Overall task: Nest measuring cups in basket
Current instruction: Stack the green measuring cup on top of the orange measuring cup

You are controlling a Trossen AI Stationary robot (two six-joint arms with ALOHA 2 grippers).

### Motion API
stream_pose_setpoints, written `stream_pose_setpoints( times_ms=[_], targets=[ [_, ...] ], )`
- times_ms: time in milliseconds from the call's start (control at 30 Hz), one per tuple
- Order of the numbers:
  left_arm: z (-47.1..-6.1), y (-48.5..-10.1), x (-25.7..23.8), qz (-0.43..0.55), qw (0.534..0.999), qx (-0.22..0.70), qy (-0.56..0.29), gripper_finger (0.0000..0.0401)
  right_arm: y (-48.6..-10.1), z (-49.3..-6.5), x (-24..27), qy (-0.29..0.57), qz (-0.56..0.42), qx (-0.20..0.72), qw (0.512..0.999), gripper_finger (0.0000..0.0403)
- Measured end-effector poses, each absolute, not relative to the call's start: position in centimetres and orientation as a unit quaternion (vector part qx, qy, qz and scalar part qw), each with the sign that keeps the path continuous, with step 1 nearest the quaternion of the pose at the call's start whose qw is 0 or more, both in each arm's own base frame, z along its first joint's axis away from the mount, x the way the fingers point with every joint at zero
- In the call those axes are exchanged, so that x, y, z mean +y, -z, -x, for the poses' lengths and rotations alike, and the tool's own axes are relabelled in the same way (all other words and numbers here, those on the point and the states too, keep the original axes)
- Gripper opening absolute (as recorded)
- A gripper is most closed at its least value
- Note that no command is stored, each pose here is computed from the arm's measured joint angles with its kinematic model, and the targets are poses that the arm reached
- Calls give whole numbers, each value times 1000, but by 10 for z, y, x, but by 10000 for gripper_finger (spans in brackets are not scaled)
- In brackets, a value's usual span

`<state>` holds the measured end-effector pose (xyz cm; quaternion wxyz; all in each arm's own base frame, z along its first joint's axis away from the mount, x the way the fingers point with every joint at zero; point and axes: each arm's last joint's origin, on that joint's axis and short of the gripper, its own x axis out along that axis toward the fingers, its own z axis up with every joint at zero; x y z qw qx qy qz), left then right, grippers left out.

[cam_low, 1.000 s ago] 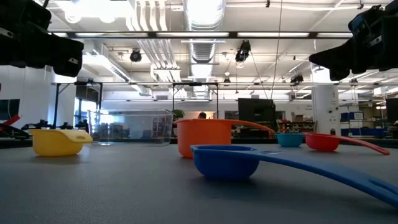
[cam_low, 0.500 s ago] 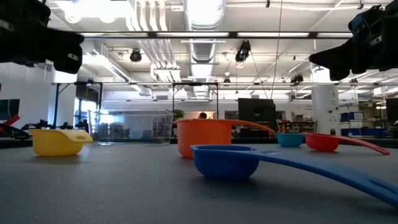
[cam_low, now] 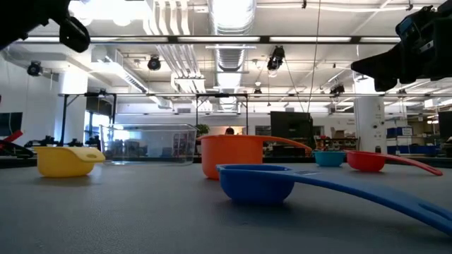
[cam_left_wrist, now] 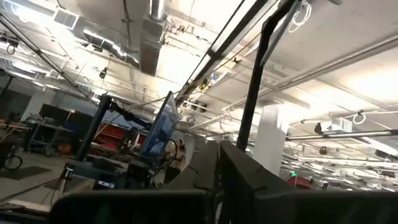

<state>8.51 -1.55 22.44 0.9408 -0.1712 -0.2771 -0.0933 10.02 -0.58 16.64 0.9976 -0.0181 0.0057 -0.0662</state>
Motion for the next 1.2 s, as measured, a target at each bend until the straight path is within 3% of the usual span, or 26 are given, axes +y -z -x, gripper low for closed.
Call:
stream_pose_setpoints(
  times_ms=[167,333,533,700,800,1000,1200],
  targets=[
    [-99,-245,-18,156,954,-240,86,0,-166,-100,-6,66,18,6,998,9],
    [-133,-271,-26,144,979,-127,71,0,-166,-100,-6,66,18,6,998,9],
    [-192,-299,-34,118,993,13,-24,0,-166,-100,-6,66,17,6,998,9],
    [-247,-327,-37,101,976,64,-183,0,-166,-100,-6,66,18,6,998,9],
    [-277,-341,-39,34,960,131,-245,0,-167,-100,-6,66,17,5,998,9],
    [-327,-353,-31,-54,923,252,-286,0,-166,-100,-6,66,18,6,998,9],
    [-353,-342,3,-25,915,305,-265,0,-166,-100,-6,66,18,6,998,9]
  ],
)
